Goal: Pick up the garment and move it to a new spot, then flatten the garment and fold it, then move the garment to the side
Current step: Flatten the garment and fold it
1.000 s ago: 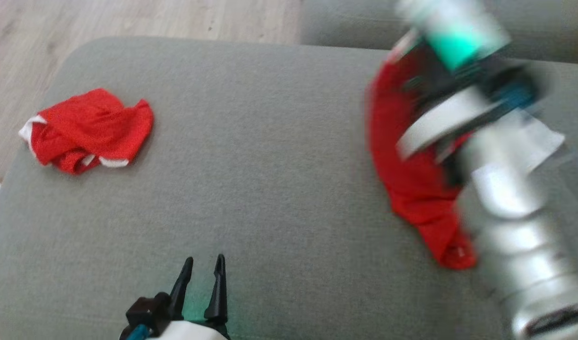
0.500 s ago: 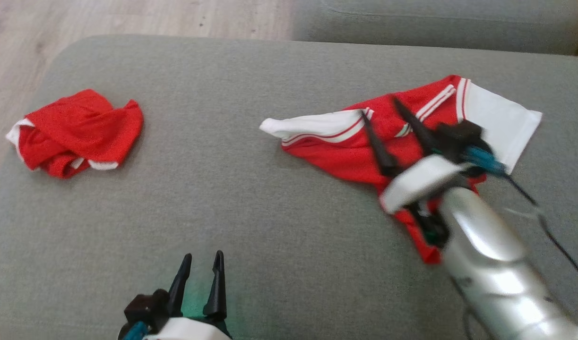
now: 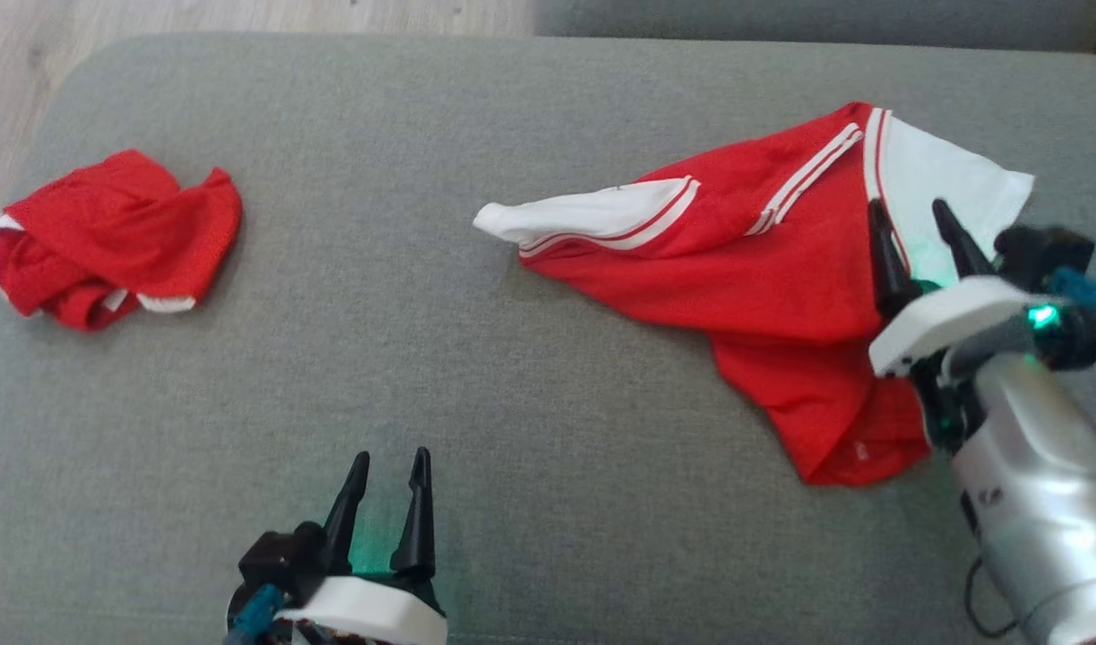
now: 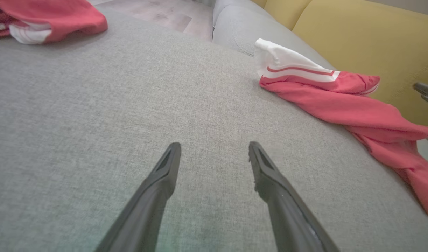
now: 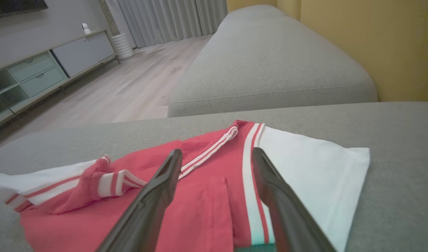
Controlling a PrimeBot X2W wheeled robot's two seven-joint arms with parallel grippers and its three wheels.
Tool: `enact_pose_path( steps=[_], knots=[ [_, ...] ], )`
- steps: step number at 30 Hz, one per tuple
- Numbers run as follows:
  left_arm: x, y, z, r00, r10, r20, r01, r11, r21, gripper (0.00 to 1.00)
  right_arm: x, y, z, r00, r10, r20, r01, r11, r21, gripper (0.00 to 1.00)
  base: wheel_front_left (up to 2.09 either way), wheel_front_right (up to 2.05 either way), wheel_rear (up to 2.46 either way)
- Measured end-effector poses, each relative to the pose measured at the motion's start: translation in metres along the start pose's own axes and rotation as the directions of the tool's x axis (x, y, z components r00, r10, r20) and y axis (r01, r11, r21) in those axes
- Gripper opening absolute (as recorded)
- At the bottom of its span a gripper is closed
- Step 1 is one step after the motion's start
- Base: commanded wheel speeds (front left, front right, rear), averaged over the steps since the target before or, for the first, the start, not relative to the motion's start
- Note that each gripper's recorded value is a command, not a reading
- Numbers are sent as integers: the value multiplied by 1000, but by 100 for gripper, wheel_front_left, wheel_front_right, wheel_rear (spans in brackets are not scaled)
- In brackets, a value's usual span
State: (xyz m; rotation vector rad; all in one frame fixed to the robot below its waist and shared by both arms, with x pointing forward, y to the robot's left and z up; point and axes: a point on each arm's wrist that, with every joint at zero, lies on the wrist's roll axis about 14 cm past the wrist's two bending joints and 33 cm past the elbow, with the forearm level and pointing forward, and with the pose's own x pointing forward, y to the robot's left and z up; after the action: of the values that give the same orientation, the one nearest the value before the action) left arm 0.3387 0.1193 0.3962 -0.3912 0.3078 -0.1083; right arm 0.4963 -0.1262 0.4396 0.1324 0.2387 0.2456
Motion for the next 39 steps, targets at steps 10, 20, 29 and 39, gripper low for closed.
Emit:
enact_pose_path(
  steps=[10,20,29,39],
  knots=[
    [3,11,-4,999,29,-18,-29,1000,-4,100,26,-4,-26,990,-7,-144,8,1000,6,100,0,0,0],
    [7,12,-3,999,31,-19,-31,1000,-1,100,24,-1,-48,979,3,-202,-1,1000,7,57,0,0,0],
    [6,12,0,999,32,-10,-32,999,0,100,29,-2,-36,989,9,-150,-9,1000,2,0,0,0,0],
    [-6,24,10,997,77,31,-76,997,-11,100,75,-1,192,930,108,351,3,953,-303,0,0,0,0]
  ],
)
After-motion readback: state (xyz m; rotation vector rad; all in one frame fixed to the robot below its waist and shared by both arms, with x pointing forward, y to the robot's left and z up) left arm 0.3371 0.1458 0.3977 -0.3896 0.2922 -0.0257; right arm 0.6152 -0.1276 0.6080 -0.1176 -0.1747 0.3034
